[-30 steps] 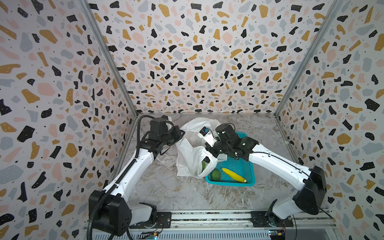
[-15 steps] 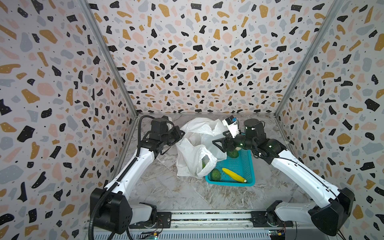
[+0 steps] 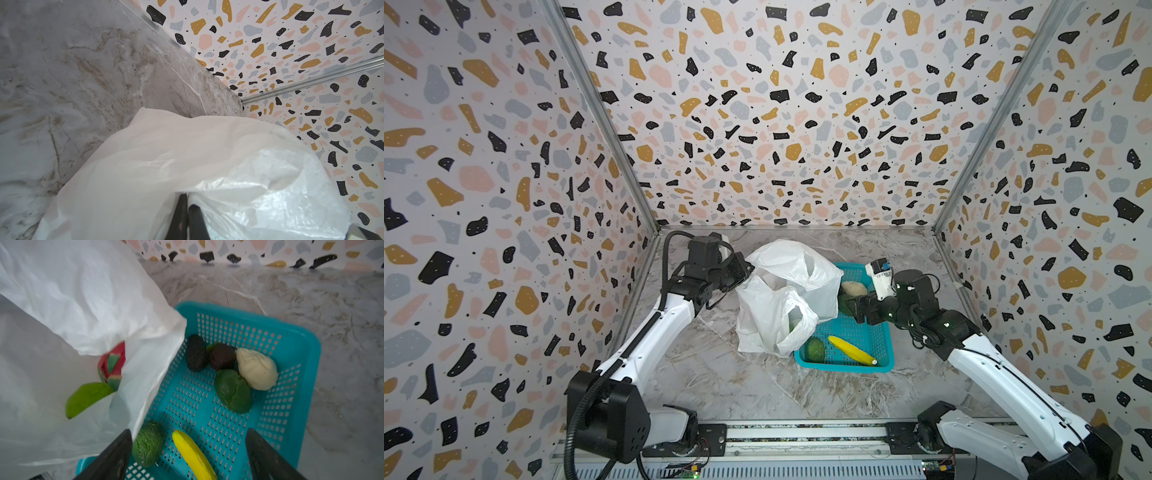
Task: Place the fruits into the plastic bag
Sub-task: 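Withdraw the right gripper from the bag back over the basket, then grasp the yellow banana in the basket with the right gripper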
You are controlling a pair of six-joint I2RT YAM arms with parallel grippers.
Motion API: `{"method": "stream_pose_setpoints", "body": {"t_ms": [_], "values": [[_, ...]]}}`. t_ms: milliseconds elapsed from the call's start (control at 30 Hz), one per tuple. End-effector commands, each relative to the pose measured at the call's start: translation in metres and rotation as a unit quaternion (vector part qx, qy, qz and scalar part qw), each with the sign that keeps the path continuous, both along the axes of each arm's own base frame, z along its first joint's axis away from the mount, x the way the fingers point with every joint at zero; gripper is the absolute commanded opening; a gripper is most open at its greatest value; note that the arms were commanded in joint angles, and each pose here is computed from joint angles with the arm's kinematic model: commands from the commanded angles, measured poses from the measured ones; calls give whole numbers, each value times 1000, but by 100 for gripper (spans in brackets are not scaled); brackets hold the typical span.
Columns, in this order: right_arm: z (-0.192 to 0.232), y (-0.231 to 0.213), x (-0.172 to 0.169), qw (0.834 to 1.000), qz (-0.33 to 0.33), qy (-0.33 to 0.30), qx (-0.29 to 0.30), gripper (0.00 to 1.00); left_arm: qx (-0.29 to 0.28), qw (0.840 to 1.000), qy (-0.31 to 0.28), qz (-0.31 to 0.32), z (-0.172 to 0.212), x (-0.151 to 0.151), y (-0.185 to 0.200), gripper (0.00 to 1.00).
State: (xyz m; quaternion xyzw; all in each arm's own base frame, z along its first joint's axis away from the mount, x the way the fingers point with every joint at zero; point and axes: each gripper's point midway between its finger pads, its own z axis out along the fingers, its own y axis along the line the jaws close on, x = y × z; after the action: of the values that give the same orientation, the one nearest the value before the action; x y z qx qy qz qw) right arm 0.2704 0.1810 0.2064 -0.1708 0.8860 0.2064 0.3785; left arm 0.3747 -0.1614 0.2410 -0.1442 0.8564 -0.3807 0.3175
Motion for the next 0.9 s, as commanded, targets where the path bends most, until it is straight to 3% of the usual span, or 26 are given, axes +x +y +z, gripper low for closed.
{"method": "stream_pose_setpoints", "body": {"t_ms": [0, 167, 533, 733, 867], "values": [[-49, 11, -27, 994, 51, 89, -34, 80, -1, 1000, -17, -1, 11, 6, 0, 0], [-100, 38, -50, 976, 112, 162, -96, 76, -3, 1000, -17, -1, 13, 5, -1, 0], [-161, 26, -28, 955, 63, 206, -203, 72, -4, 1000, -17, -2, 15, 4, -1, 0], [-173, 28, -26, 952, 59, 216, -207, 64, -5, 1000, -17, -2, 14, 2, 0, 0], [-169, 29, -22, 955, 49, 211, -202, 47, -5, 1000, -20, -3, 16, 1, 0, 0]]}}
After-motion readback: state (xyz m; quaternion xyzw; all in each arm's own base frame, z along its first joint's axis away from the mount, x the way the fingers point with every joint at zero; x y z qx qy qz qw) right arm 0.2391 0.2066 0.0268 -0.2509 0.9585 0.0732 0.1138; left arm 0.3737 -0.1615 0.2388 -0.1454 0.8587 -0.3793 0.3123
